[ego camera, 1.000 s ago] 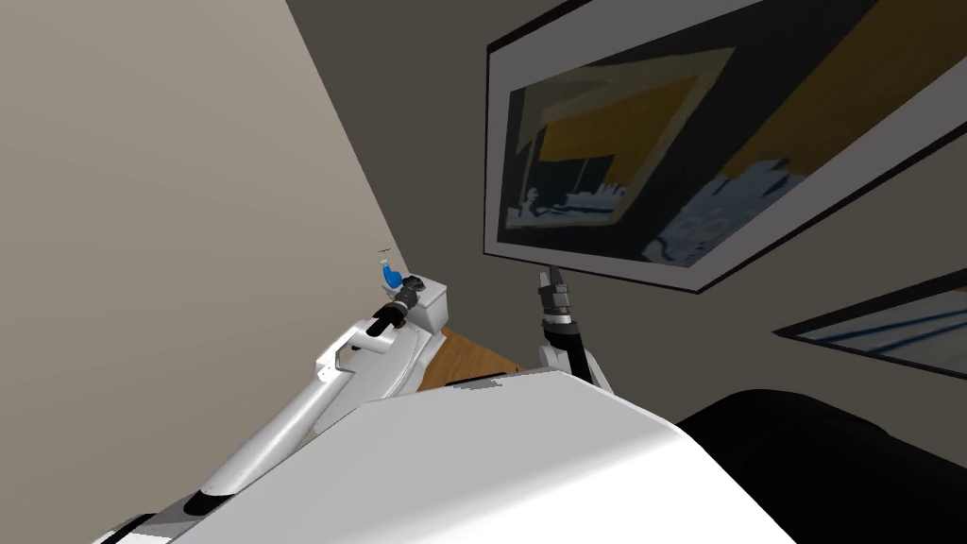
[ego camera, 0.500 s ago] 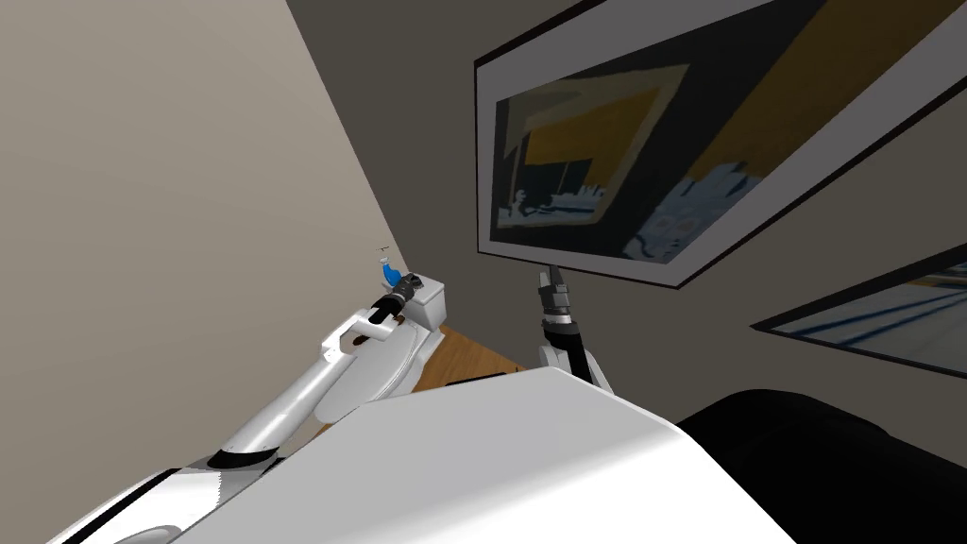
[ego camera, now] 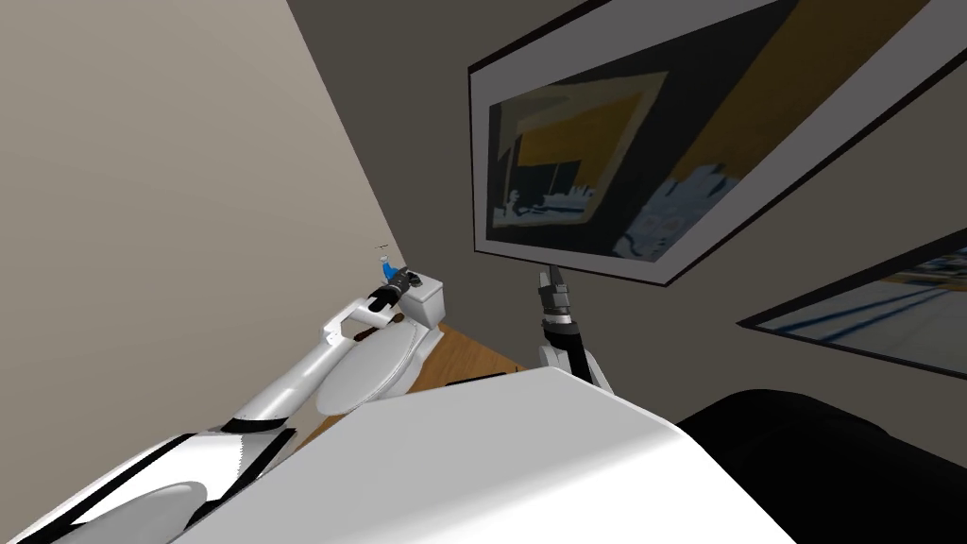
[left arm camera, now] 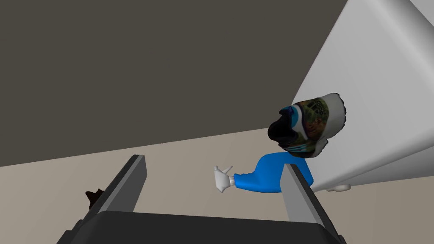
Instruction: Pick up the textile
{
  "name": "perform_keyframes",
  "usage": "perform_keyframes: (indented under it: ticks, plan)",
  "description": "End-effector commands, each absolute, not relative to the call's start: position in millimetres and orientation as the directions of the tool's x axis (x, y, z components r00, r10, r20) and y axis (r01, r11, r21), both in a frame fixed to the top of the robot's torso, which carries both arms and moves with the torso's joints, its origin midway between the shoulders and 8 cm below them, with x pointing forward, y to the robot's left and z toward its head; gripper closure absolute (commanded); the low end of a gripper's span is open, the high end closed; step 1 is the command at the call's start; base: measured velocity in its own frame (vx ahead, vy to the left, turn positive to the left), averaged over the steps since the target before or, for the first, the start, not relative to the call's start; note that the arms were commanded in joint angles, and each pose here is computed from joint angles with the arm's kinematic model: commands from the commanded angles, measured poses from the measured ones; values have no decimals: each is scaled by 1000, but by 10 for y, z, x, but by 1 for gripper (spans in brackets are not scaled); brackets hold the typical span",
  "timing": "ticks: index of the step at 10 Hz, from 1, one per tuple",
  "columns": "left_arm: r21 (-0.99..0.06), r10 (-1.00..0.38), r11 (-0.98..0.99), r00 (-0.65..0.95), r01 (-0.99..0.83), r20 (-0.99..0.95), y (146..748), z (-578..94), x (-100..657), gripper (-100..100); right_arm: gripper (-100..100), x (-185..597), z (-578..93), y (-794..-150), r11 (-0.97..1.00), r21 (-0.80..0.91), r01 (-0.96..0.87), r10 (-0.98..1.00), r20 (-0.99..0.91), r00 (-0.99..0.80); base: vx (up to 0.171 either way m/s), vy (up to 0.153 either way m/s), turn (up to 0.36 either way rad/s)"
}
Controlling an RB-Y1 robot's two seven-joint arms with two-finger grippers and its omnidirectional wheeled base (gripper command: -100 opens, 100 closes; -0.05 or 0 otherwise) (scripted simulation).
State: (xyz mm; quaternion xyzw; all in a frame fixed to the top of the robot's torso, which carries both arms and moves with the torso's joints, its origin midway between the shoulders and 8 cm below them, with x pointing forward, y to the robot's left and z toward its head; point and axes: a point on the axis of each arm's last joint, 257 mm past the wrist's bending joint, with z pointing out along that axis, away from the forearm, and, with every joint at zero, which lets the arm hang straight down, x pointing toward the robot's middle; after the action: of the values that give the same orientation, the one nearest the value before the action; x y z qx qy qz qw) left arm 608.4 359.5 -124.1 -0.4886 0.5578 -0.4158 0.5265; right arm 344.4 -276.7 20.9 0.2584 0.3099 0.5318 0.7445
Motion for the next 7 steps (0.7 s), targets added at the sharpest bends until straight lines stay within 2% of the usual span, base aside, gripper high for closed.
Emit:
perform_keyframes:
  ticks: [1, 7]
  plan:
    - [-977, -979, 187, 59, -105, -194, 3730, -1123, 6203, -100, 0, 3444, 209, -2767, 301, 714, -632, 952, -187, 242, -49, -53, 19]
    - [-977, -963, 189, 173, -103, -205, 4246, -686, 6575, -100, 0, 3444, 209, -2767, 301, 714, -632, 952, -187, 242, -37, -47, 12]
